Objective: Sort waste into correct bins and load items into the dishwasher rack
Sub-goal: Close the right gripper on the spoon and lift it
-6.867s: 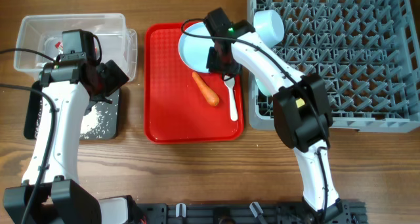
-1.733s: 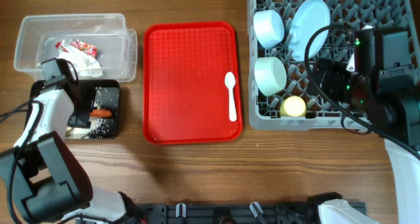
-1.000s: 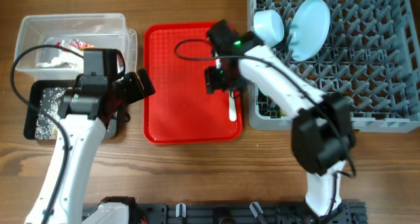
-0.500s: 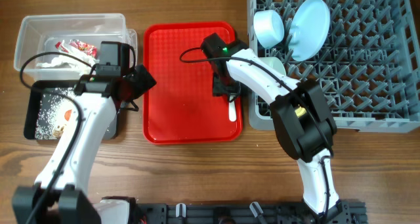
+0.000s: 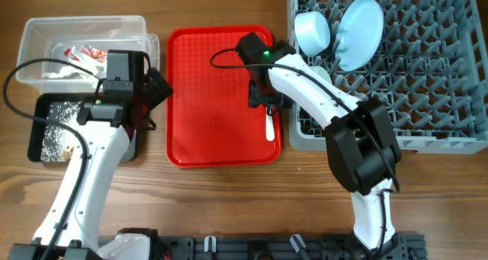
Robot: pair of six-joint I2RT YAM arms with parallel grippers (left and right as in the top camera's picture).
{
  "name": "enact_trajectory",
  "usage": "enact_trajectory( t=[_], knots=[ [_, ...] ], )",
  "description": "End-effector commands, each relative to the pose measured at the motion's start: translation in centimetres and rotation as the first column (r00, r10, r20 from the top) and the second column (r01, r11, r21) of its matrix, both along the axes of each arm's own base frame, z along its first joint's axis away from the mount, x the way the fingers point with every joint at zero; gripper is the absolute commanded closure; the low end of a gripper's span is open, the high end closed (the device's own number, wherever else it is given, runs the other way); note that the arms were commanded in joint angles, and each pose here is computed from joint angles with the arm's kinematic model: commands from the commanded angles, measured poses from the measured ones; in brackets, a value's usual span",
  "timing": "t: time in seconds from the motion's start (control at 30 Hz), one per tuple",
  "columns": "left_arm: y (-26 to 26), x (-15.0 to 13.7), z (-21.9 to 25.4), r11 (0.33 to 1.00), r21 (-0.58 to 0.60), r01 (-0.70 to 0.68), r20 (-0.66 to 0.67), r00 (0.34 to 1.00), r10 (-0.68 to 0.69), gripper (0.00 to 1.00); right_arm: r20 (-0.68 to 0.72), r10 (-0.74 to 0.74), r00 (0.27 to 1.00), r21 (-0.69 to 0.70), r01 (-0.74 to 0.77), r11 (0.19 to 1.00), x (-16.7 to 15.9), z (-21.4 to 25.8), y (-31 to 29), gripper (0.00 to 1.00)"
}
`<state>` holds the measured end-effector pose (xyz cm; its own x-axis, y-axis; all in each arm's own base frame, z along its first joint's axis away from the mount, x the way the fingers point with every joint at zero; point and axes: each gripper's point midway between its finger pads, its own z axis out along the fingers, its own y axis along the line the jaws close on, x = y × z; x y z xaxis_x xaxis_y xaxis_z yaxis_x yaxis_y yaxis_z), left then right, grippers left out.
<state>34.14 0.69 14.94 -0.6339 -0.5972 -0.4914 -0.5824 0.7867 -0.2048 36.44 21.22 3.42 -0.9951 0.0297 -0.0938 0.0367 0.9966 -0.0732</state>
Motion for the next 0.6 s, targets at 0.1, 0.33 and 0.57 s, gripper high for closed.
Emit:
enact_trajectory(
  t=[0.1, 0.33, 0.57],
  knots=[
    [1.2, 0.6, 1.3, 0.998, 0.045, -0.051, 0.046, 0.998, 0.049, 0.00, 0.037, 0.076, 0.996, 0.056, -0.078, 0.995, 0.3, 0.8, 1.9, 0.35],
    [1.2, 0.6, 1.3, 0.998, 0.045, -0.051, 0.046, 0.998, 0.049, 0.00, 0.043, 0.085, 0.995, 0.061, -0.087, 0.994, -0.3, -0.7, 2.6, 0.37],
    [1.2, 0.2, 1.0, 0.998, 0.044, -0.048, 0.027, 0.999, 0.047, 0.00, 0.027, 0.039, 0.999, 0.058, -0.040, 0.998, -1.3, -4.2, 1.8, 0.40]
  ],
)
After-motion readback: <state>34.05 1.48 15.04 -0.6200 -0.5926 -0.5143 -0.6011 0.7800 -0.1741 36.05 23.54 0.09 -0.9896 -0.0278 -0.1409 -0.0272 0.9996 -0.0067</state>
